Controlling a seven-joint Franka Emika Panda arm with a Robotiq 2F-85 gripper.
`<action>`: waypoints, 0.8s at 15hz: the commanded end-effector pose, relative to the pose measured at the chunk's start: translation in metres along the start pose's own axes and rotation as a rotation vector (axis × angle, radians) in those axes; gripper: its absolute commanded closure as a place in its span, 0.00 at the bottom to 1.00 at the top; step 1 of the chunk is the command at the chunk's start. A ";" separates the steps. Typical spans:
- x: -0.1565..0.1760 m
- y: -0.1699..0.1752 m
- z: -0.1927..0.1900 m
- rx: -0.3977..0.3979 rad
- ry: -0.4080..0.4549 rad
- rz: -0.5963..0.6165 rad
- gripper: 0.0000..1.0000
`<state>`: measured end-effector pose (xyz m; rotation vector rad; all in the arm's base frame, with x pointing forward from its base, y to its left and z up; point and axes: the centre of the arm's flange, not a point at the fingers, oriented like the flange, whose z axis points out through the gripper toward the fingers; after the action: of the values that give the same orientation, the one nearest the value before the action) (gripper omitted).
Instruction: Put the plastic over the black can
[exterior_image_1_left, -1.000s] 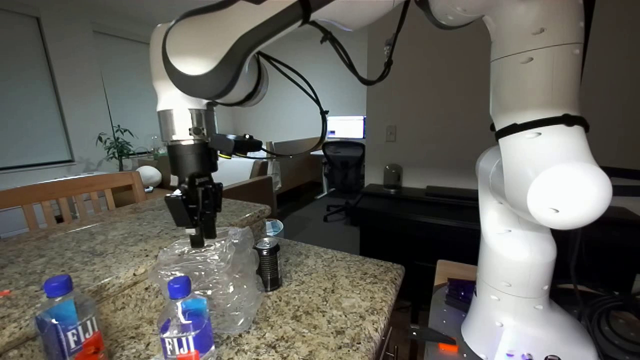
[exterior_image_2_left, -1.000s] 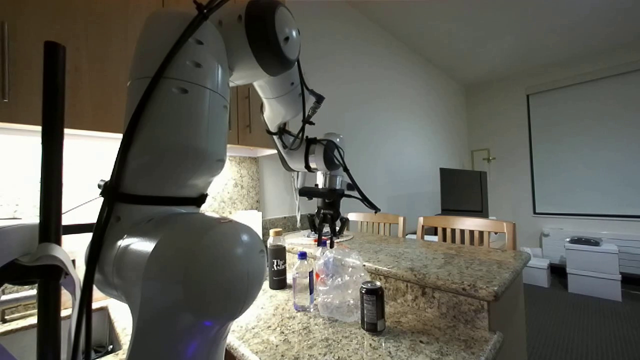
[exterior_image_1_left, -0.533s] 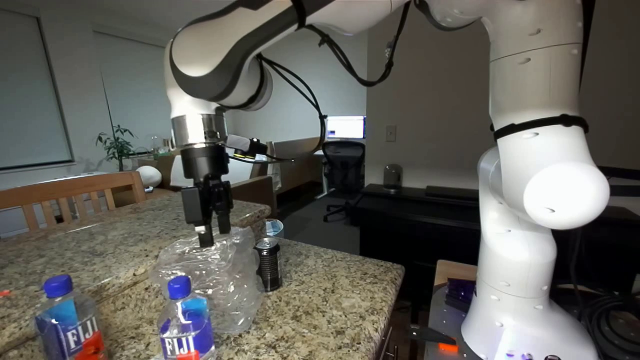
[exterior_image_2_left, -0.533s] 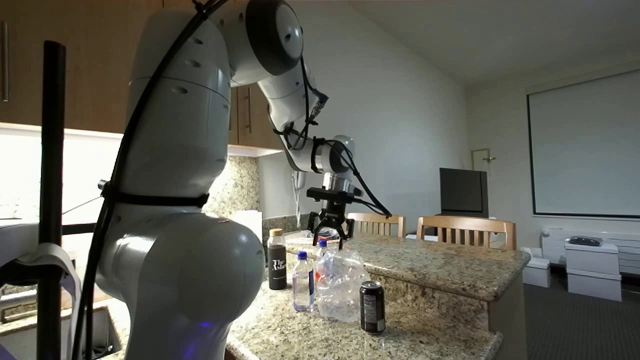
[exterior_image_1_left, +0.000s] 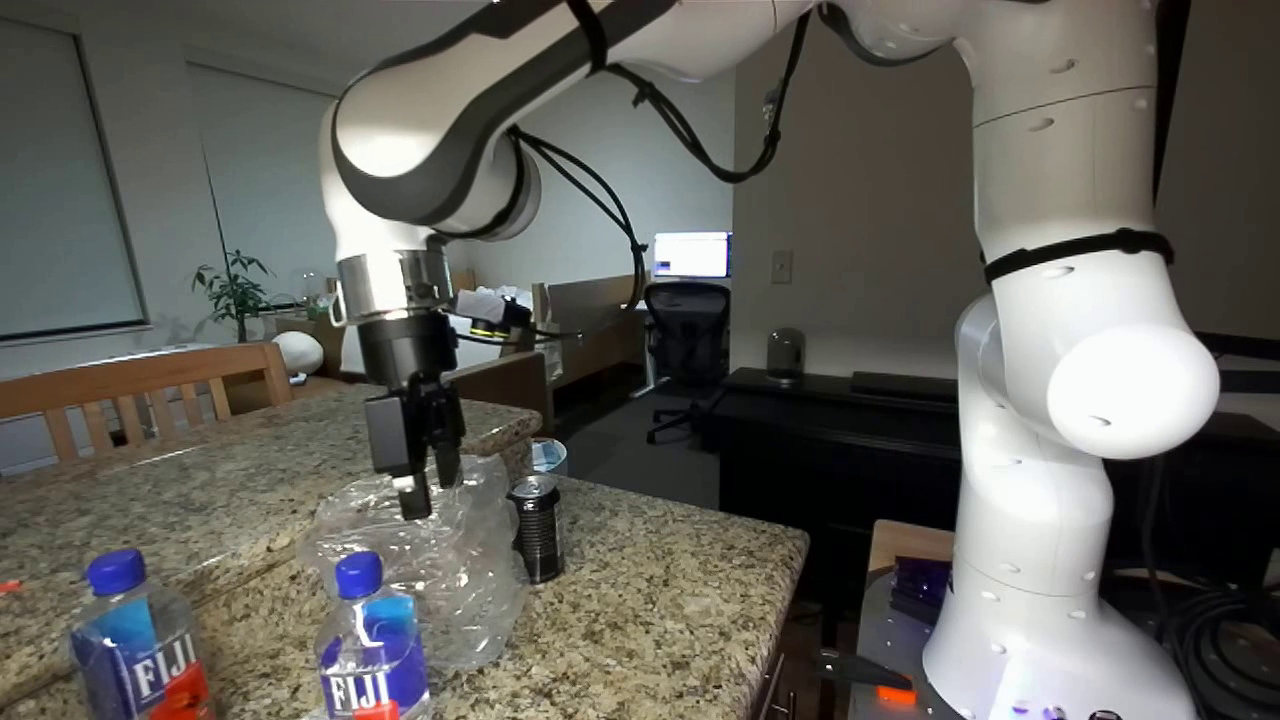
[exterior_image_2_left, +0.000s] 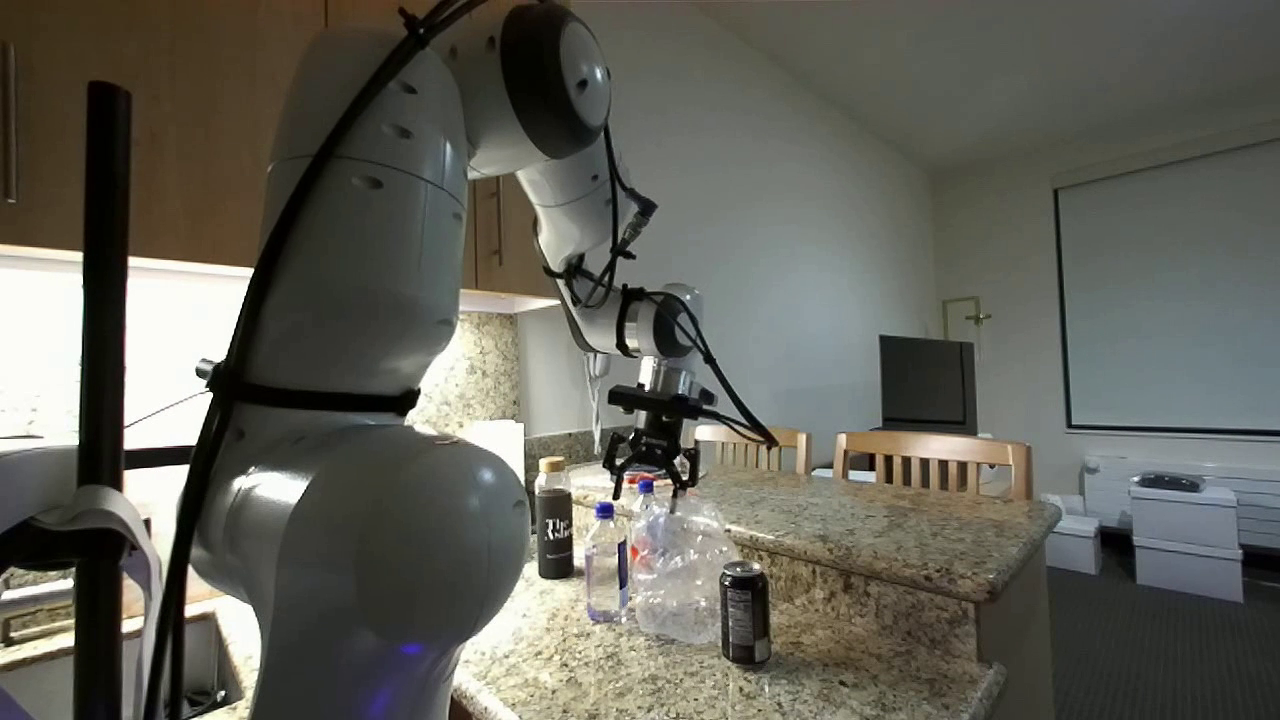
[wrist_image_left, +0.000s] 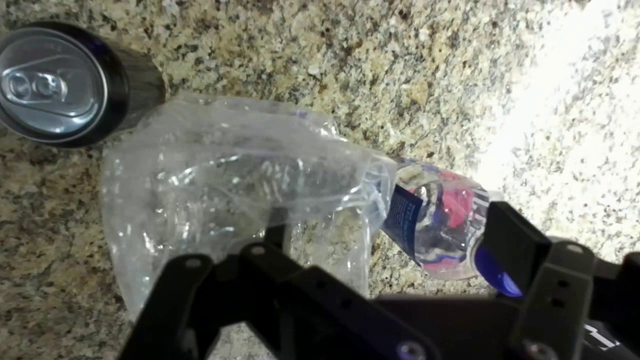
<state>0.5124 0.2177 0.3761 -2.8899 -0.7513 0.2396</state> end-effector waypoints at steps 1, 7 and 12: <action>-0.005 -0.008 0.010 0.042 0.002 -0.040 0.26; -0.003 -0.012 0.026 0.065 -0.029 -0.037 0.64; -0.003 -0.008 0.039 0.080 -0.051 -0.021 0.89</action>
<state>0.5029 0.2318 0.3470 -2.8454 -0.7617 0.3296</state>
